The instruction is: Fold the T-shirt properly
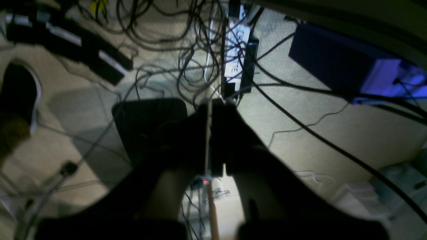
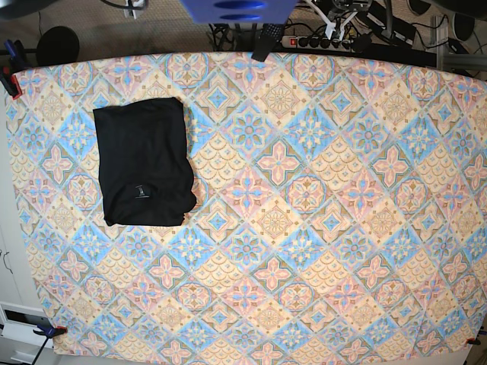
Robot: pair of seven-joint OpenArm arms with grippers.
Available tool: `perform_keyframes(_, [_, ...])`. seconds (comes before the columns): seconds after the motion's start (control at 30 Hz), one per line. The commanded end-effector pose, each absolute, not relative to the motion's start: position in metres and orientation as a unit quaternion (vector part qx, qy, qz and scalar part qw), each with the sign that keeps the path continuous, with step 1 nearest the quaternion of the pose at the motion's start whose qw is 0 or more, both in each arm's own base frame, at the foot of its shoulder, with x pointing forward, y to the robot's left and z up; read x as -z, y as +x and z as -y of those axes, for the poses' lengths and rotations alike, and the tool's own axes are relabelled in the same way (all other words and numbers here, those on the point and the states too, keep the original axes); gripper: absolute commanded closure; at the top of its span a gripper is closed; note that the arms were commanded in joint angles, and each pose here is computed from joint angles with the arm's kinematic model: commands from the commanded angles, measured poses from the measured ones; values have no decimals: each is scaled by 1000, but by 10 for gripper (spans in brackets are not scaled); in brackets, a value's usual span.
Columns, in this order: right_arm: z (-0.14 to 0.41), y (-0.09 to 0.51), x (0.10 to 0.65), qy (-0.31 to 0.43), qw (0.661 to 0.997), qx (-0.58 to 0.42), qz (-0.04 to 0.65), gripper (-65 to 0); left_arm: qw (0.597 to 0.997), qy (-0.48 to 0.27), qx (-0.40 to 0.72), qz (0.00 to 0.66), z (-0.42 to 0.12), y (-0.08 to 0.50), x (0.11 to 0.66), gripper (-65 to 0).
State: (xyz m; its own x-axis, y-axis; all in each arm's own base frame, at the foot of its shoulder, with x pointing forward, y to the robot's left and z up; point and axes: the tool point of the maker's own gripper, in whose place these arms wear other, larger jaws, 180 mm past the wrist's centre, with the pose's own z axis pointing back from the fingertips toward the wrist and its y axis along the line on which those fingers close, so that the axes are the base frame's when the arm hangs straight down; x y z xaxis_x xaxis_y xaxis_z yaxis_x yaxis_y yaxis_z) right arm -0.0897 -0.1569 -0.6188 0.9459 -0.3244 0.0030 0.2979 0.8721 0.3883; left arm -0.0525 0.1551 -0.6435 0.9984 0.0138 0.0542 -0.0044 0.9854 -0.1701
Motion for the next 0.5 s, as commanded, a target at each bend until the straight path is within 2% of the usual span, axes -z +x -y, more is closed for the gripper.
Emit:
perform_keyframes(0.0, [165,-85,618,193,966,167,47,0,996,-83,3,26,-157,-58,645,0])
perform_keyframes(0.27, [155,-68,624,204,958,190,63,0,994,-100,19,31,-136,-49,648,-5])
perform_keyframes(0.37, [167,-73,629,167,966,192,56,0,994,-99,15,33,-137,-48,648,-6])
perform_keyframes(0.47, [168,-75,630,162,966,192,52,0,994,-98,14,33,-138,-47,648,-6])
